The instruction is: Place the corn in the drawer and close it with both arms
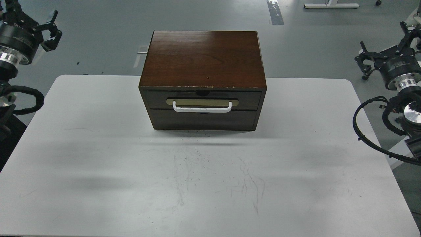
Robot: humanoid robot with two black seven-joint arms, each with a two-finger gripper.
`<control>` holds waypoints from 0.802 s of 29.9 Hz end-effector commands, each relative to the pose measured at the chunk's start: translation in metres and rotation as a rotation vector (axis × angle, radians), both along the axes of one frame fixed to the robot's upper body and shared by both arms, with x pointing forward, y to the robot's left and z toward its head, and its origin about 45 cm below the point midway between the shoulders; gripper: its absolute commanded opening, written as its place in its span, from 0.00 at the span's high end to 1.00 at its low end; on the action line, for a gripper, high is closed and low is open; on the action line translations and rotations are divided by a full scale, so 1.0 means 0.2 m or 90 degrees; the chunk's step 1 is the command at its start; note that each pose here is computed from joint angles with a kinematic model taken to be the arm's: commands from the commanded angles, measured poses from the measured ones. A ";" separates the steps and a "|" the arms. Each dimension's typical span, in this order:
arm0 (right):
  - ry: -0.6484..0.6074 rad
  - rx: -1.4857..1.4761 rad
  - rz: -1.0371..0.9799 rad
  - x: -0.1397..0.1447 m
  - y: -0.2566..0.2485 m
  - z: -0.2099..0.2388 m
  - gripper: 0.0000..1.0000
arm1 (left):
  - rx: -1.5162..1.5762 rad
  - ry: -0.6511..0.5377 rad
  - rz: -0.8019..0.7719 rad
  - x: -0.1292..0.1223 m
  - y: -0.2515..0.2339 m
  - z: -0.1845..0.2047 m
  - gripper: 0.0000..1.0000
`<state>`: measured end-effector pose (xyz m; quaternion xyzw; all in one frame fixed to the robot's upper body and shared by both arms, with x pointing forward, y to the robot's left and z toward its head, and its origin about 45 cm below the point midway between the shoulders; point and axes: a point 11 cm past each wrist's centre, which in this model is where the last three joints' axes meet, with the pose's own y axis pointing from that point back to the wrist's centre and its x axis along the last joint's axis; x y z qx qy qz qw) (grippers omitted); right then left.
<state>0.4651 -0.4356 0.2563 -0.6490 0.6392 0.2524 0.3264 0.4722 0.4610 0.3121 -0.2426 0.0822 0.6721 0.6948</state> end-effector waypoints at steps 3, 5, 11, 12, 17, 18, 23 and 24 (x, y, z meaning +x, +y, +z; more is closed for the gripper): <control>-0.014 0.026 -0.009 0.01 0.01 0.01 0.00 | -0.065 0.050 0.017 -0.02 0.04 -0.13 0.02; -0.017 0.039 -0.007 0.02 0.04 0.01 0.00 | -0.078 0.067 0.008 -0.02 0.00 -0.19 0.02; 0.010 0.069 0.009 0.04 0.19 -0.12 0.00 | -0.093 0.093 0.014 -0.01 -0.06 -0.30 0.02; 0.010 0.070 0.010 0.04 0.20 -0.13 0.00 | -0.096 0.098 0.009 -0.01 -0.09 -0.32 0.02; 0.010 0.069 0.010 0.04 0.20 -0.13 0.00 | -0.096 0.118 -0.003 -0.02 -0.12 -0.37 0.02; 0.008 0.069 0.009 0.04 0.20 -0.12 0.00 | -0.096 0.126 -0.006 -0.02 -0.13 -0.39 0.02; 0.014 0.062 0.015 0.04 0.20 -0.13 0.00 | -0.101 0.144 -0.028 -0.03 -0.21 -0.47 0.02; 0.014 0.061 0.013 0.04 0.20 -0.13 0.00 | -0.102 0.144 -0.032 -0.03 -0.22 -0.47 0.02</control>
